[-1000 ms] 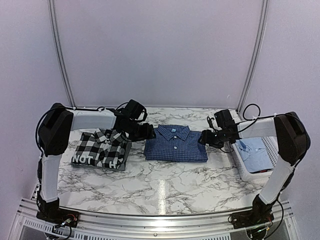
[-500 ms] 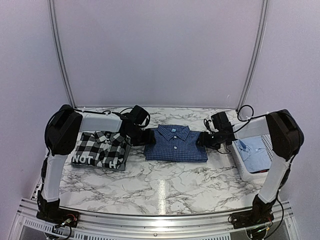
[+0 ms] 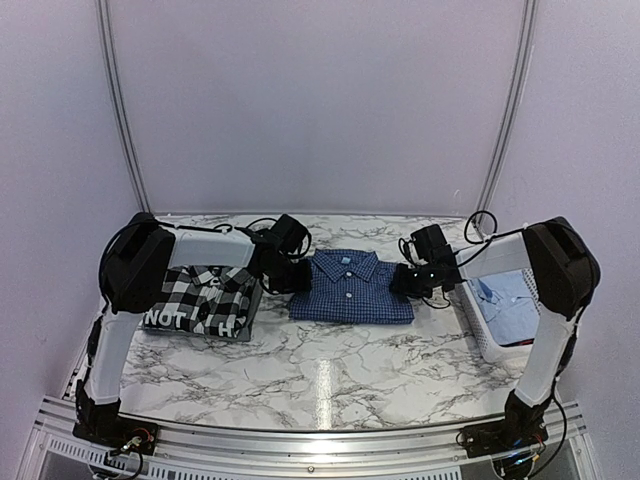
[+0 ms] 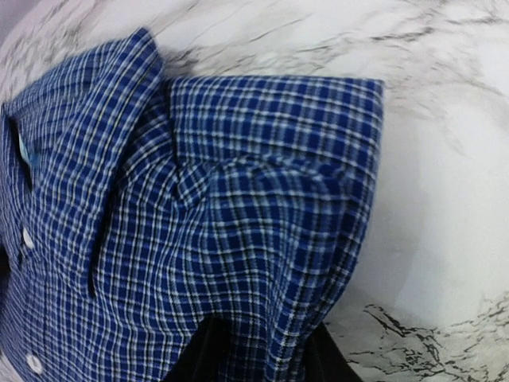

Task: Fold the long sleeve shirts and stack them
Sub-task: Pick up the square-folded shirt from the center of the board, then place the square-folded shirt on the square-folded shirt.

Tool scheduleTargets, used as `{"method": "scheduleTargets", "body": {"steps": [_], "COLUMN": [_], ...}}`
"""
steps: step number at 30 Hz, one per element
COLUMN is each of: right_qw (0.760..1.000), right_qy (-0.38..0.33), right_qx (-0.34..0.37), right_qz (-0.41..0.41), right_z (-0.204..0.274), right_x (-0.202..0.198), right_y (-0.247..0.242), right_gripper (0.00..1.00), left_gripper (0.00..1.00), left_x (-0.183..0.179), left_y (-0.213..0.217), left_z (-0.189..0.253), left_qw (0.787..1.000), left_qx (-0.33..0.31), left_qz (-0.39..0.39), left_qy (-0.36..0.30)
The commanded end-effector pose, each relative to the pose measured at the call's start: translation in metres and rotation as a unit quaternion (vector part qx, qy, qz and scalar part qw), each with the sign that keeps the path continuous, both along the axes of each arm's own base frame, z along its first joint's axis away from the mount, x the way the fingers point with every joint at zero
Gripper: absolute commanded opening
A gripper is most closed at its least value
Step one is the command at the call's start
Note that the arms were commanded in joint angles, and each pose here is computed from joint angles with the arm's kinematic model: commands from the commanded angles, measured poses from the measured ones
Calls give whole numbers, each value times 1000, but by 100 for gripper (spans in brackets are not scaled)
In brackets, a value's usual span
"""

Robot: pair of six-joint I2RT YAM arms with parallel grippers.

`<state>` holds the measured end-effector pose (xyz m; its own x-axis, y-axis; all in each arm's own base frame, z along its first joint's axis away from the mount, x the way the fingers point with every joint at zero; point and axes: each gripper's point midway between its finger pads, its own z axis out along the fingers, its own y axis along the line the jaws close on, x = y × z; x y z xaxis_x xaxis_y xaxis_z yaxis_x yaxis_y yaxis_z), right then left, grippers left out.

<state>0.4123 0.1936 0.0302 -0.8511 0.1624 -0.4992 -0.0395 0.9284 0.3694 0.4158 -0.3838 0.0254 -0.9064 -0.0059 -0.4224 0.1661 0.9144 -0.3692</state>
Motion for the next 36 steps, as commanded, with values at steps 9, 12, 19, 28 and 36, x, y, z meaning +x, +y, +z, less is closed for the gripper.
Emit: {"method": "scheduleTargets", "body": {"steps": [9, 12, 19, 28, 36], "right_qw": [999, 999, 995, 989, 976], "right_qy": [-2, -16, -52, -81, -101], "right_qx": [24, 37, 73, 110, 159], "right_qz": [21, 25, 32, 64, 111], "right_z": [32, 51, 102, 149, 184], "right_x": [-4, -5, -8, -26, -48], "right_y": [35, 40, 51, 97, 176], "right_gripper": [0, 0, 0, 0, 0], "left_gripper": [0, 0, 0, 0, 0], "left_x": [-3, 2, -1, -16, -41], "left_y": [-5, -3, 3, 39, 124], "left_z": [36, 65, 118, 156, 168], "left_qw": [1000, 999, 996, 994, 991], "left_qx": [-3, -10, -31, -27, -5], "left_qz": [3, 4, 2, 19, 75], "left_qy": [-22, -51, -86, -108, -109]}}
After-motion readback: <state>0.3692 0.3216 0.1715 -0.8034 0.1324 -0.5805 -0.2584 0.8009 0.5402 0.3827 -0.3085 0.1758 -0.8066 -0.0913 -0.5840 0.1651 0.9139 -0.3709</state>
